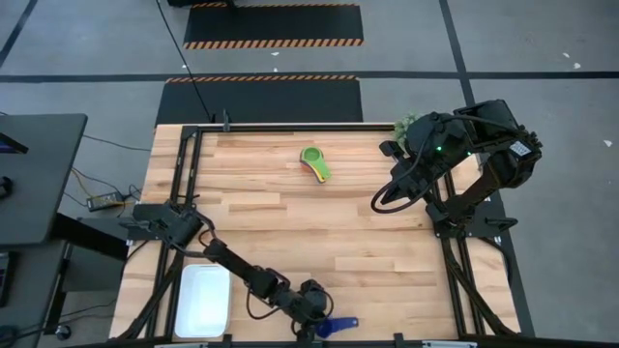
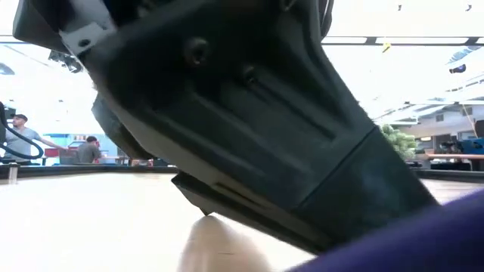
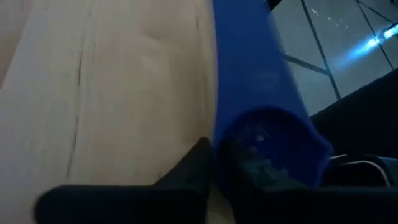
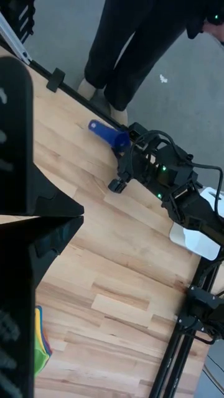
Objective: Nest measuring cups in basket
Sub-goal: Stack the dark blue measuring cup on top of the green measuring cup
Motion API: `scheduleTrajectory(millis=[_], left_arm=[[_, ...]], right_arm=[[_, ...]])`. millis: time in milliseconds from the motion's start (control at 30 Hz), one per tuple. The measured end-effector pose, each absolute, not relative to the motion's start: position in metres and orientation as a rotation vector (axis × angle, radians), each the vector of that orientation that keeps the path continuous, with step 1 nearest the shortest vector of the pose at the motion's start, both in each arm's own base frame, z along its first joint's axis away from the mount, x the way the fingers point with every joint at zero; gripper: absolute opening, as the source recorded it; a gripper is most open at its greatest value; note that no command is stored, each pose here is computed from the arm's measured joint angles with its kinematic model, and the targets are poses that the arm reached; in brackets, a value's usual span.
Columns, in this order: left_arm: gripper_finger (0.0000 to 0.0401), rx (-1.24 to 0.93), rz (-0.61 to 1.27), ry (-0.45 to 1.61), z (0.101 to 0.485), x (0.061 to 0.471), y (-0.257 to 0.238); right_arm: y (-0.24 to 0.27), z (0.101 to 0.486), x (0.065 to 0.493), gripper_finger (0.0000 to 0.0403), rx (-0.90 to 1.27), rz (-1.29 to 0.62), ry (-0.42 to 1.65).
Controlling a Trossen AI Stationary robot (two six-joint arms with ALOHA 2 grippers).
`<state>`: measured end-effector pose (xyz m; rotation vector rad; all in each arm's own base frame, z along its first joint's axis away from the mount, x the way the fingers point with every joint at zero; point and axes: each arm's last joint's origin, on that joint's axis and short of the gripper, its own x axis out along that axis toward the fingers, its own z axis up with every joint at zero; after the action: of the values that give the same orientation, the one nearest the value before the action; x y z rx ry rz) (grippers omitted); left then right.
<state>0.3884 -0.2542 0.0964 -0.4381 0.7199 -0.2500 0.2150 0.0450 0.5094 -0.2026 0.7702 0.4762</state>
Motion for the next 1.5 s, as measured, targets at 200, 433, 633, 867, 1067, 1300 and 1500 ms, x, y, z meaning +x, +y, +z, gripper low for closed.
scheduleTrajectory(millis=[200, 433, 633, 867, 1067, 1300, 1500], left_arm=[[0.0012, -0.492, -0.228, 0.723, 0.101, 0.393, -0.246], [0.0009, -0.526, -0.1, 0.81, 0.134, 0.397, -0.205], [0.0009, -0.639, 0.109, 0.896, 0.181, 0.39, -0.152], [0.0008, -0.49, 0.17, 0.941, 0.24, 0.365, -0.088], [0.0008, -0.328, 0.096, 1.019, 0.281, 0.333, -0.018], [0.0008, -0.175, -0.075, 1.042, 0.289, 0.31, 0.064], [0.0008, 0.07, -0.17, 0.953, 0.289, 0.298, 0.119]], right_arm=[[0.045, 0.509, 0.215, 0.0004, -0.203, 0.476, 0.77], [0.043, 0.509, 0.216, 0.0004, -0.243, 0.427, 0.773], [0.042, 0.509, 0.216, 0.0003, -0.289, 0.377, 0.776], [0.037, 0.509, 0.217, 0.0002, -0.337, 0.291, 0.784], [0.029, 0.504, 0.229, 0.0002, -0.223, 0.096, 0.823], [0.015, 0.499, 0.242, 0.0002, -0.004, -0.143, 0.84], [0.003, 0.494, 0.252, 0.0001, 0.156, -0.36, 0.825]])
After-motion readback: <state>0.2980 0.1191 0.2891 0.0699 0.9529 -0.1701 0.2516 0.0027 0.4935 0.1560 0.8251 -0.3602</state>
